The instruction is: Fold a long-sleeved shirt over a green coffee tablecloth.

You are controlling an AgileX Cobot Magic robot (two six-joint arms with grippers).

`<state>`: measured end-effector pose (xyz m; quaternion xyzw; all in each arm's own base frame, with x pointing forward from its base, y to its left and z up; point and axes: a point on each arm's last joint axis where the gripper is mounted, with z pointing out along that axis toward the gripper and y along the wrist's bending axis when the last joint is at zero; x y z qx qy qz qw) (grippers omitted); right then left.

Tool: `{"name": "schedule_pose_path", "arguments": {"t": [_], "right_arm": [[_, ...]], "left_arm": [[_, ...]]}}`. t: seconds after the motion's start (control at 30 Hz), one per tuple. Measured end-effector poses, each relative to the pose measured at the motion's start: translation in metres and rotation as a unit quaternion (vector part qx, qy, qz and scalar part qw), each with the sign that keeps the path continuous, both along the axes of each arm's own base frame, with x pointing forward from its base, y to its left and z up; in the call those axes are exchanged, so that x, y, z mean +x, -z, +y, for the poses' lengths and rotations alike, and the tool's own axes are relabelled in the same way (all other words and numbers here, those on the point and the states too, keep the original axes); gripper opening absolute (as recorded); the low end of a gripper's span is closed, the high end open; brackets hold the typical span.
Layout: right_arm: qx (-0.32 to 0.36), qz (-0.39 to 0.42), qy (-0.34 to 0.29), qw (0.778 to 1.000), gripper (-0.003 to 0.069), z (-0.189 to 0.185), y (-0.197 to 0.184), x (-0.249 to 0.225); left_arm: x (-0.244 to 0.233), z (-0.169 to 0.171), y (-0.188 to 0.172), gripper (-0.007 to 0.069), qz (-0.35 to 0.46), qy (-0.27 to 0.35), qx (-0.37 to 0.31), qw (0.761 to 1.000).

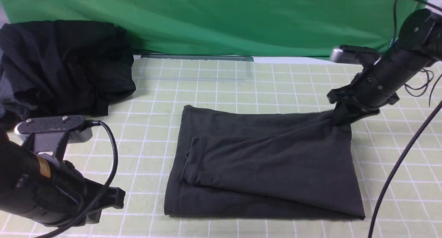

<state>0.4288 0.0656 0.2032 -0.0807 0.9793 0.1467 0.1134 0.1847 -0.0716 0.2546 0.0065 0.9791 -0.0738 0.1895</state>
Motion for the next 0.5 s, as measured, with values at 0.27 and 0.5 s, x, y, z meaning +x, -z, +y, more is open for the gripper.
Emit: {"name": "schedule_pose_path", "arguments": {"t": [0.27,0.5], "right_arm": [[-0.066,0.002,-0.010,0.998,0.0166,-0.013,-0.065,-0.027],[-0.093,-0.302,0.046,0.948,0.0005,-0.037,-0.223,-0.155]], "left_arm": [[-0.004,0.001,-0.002,-0.0003,0.002,0.009,0.005,1.000],[-0.036,0.011,-0.042,-0.0003,-0.101,0.026,-0.041,0.994]]}}
